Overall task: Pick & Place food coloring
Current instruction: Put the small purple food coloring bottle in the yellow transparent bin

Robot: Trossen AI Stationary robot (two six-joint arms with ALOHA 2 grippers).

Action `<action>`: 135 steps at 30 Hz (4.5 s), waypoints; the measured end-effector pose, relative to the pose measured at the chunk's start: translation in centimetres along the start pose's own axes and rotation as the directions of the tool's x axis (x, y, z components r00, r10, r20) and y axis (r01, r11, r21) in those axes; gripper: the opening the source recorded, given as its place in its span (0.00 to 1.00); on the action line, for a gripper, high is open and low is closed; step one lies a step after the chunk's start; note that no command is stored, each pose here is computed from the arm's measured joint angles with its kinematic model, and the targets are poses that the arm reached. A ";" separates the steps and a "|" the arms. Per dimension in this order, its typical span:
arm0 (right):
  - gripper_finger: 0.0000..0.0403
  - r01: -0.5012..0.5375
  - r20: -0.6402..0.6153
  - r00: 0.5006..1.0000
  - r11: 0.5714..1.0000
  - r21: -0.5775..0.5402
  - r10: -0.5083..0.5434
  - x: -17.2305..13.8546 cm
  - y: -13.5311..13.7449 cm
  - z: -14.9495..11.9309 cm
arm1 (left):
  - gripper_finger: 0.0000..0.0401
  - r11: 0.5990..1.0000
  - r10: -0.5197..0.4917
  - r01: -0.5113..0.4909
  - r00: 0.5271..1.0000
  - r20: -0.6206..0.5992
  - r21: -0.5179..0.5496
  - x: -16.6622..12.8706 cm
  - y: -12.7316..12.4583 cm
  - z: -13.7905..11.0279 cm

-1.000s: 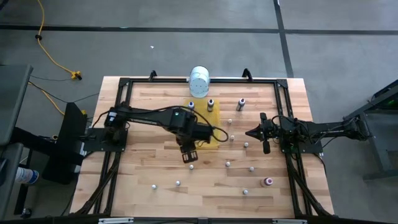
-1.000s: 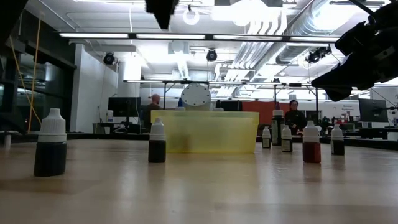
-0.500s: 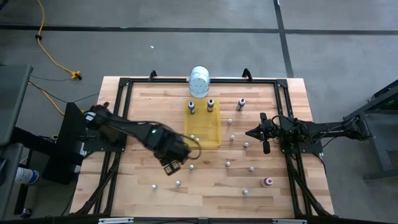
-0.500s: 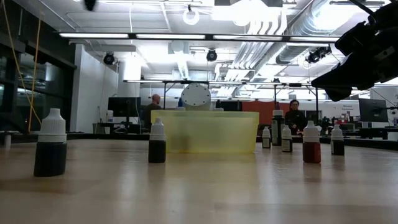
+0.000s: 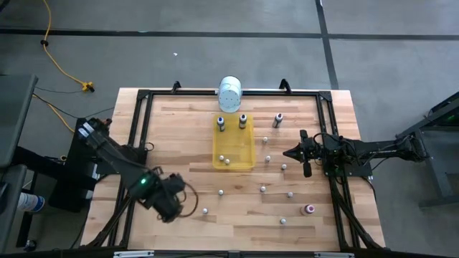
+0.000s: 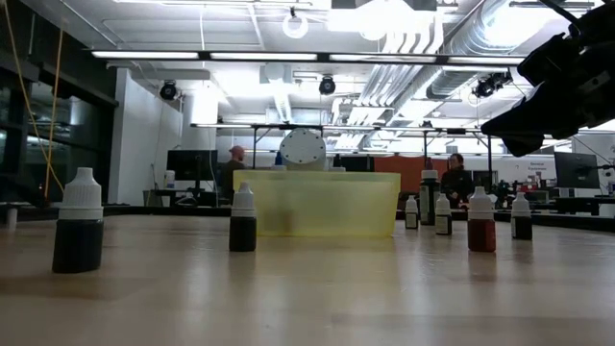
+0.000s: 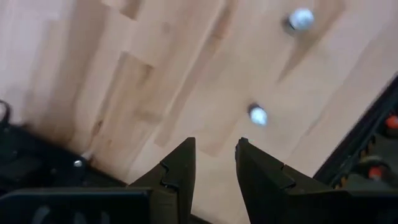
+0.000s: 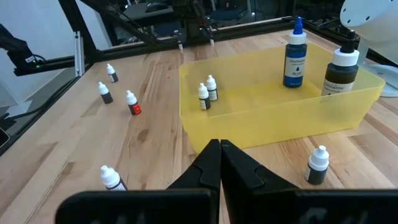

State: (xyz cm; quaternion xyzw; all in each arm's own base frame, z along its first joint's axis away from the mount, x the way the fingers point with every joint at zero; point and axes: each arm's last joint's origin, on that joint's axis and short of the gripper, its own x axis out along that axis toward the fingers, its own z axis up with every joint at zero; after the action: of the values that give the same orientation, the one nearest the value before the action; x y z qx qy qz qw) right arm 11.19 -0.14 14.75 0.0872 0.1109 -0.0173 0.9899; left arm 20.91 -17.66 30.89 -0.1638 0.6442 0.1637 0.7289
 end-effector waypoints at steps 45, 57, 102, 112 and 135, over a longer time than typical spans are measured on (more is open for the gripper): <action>0.00 0.000 0.000 1.000 1.000 0.000 0.000 0.0 0.0 0.0 | 0.55 0.407 -0.199 -0.046 0.970 0.138 0.912 12.8 -2.8 -5.2; 0.00 0.000 0.000 1.000 1.000 0.000 0.000 0.0 0.0 0.0 | 0.55 0.425 -0.213 0.005 0.973 0.094 0.905 12.9 -2.7 -4.5; 0.00 0.000 -0.001 1.000 1.000 0.000 0.000 0.0 0.0 0.0 | 0.09 0.642 -0.245 0.099 0.966 0.082 0.760 12.4 -3.2 -4.4; 0.00 0.000 -0.001 1.000 1.000 0.000 0.000 0.0 0.0 0.0 | 0.09 0.774 -0.274 0.153 0.956 0.107 0.614 8.6 -4.4 -1.9; 0.00 0.000 -0.001 1.000 1.000 0.000 0.000 0.0 0.0 0.0 | 0.09 0.975 -0.188 0.148 0.948 0.256 0.167 1.3 2.5 12.3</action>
State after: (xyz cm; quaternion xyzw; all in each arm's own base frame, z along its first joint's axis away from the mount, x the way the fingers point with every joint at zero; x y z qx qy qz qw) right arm 11.19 -0.14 14.74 0.0872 0.1113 -0.0174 0.9898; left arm 30.80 -9.85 30.95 -0.1407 0.5328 0.0742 0.8312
